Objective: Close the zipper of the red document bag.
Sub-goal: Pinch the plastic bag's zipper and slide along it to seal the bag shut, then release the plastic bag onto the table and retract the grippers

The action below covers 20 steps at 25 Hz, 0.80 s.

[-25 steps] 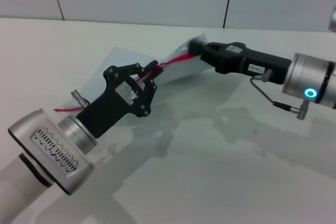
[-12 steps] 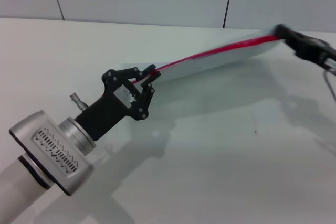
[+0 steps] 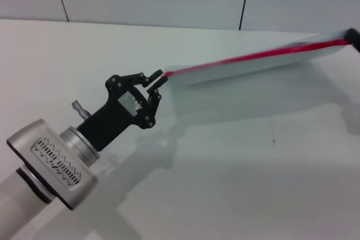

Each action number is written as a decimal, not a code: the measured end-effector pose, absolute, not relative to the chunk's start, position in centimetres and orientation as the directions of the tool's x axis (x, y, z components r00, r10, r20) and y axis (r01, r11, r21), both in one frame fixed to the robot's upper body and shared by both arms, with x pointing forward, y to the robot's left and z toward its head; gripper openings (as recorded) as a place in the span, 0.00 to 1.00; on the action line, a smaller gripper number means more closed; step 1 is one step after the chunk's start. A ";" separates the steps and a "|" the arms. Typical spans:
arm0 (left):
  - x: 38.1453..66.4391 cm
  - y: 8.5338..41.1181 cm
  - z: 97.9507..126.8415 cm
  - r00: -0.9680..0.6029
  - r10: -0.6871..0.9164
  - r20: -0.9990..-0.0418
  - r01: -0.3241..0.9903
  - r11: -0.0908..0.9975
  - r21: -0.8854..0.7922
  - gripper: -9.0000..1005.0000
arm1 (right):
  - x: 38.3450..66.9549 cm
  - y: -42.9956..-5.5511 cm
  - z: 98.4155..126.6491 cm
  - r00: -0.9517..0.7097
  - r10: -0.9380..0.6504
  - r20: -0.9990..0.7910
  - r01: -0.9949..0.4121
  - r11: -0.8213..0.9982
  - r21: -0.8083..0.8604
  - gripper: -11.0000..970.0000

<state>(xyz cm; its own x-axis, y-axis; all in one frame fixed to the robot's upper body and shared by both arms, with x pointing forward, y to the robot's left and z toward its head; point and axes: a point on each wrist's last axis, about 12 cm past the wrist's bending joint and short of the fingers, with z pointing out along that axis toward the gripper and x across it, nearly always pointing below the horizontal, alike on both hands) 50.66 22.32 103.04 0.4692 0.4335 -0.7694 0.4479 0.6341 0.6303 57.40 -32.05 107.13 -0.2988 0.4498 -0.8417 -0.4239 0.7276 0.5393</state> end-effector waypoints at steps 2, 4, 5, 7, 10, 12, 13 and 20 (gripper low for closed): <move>50.7 22.4 103.0 0.467 0.435 -0.770 0.447 0.635 0.630 0.09 | 57.3 -32.3 107.1 -0.289 0.458 -0.840 -0.414 0.732 0.541 0.06; 50.7 22.5 103.1 0.463 0.437 -0.771 0.439 0.643 0.628 0.09 | 57.2 -32.4 107.0 -0.290 0.458 -0.840 -0.409 0.735 0.541 0.06; 50.8 22.5 103.1 0.460 0.438 -0.773 0.435 0.648 0.626 0.09 | 57.2 -32.5 107.0 -0.289 0.458 -0.841 -0.407 0.736 0.541 0.06; 50.9 22.7 103.1 0.447 0.440 -0.779 0.418 0.667 0.617 0.09 | 57.0 -32.7 107.0 -0.273 0.455 -0.847 -0.403 0.746 0.530 0.06; 50.9 22.8 103.1 0.439 0.440 -0.783 0.408 0.679 0.610 0.08 | 56.7 -32.7 107.1 -0.220 0.420 -0.880 -0.435 0.765 0.474 0.06; 50.9 22.9 103.1 0.437 0.440 -0.785 0.406 0.682 0.609 0.20 | 56.2 -32.4 107.3 -0.157 0.392 -0.907 -0.472 0.777 0.417 0.06; 51.0 22.9 103.2 0.434 0.441 -0.786 0.401 0.686 0.607 0.26 | 56.0 -32.2 107.4 -0.116 0.378 -0.918 -0.489 0.783 0.384 0.10; 51.2 23.6 103.4 0.410 0.436 -0.801 0.354 0.733 0.580 0.35 | 53.7 -30.7 107.0 0.131 0.281 -0.951 -0.509 0.842 0.179 0.44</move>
